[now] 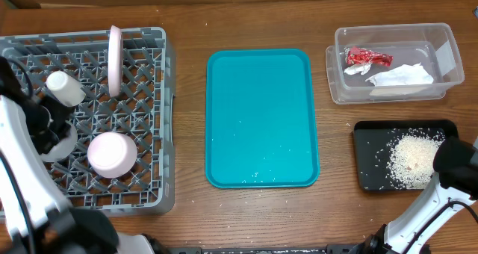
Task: Sort waste into correct bins and load items into the dishwasher
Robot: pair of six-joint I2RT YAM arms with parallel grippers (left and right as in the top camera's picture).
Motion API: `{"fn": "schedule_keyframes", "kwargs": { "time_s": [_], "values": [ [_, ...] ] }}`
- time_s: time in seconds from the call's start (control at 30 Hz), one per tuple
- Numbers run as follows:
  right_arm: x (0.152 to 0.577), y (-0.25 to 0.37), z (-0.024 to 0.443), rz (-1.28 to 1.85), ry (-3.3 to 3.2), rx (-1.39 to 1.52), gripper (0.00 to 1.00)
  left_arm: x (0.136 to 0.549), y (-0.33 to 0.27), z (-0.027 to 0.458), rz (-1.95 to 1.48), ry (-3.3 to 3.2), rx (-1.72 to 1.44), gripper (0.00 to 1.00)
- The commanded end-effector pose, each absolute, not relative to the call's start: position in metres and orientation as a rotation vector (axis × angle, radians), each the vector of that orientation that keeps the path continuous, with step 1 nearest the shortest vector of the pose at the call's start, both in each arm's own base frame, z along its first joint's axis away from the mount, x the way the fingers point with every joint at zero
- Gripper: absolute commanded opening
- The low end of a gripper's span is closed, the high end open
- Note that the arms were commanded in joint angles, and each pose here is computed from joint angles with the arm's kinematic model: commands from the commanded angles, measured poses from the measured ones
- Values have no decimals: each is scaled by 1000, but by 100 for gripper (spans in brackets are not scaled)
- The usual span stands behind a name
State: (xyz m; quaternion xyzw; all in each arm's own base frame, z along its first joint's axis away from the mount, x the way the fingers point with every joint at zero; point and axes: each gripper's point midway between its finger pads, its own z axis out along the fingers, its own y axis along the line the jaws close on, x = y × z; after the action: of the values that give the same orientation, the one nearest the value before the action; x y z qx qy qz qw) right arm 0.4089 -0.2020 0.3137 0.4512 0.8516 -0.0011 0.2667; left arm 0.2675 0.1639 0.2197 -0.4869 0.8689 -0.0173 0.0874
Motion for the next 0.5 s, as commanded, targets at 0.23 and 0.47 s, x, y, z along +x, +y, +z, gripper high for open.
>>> {"fn": "schedule_keyframes", "kwargs": {
  "time_s": [0.23,0.47],
  "values": [
    [406,-202,328,-6,2262,1197,100,262,94,341,-177,2292,-991,100],
    [406,-202,328,-6,2262,1197,100,266,92,340,-244,2247,-1101,100]
  ]
}}
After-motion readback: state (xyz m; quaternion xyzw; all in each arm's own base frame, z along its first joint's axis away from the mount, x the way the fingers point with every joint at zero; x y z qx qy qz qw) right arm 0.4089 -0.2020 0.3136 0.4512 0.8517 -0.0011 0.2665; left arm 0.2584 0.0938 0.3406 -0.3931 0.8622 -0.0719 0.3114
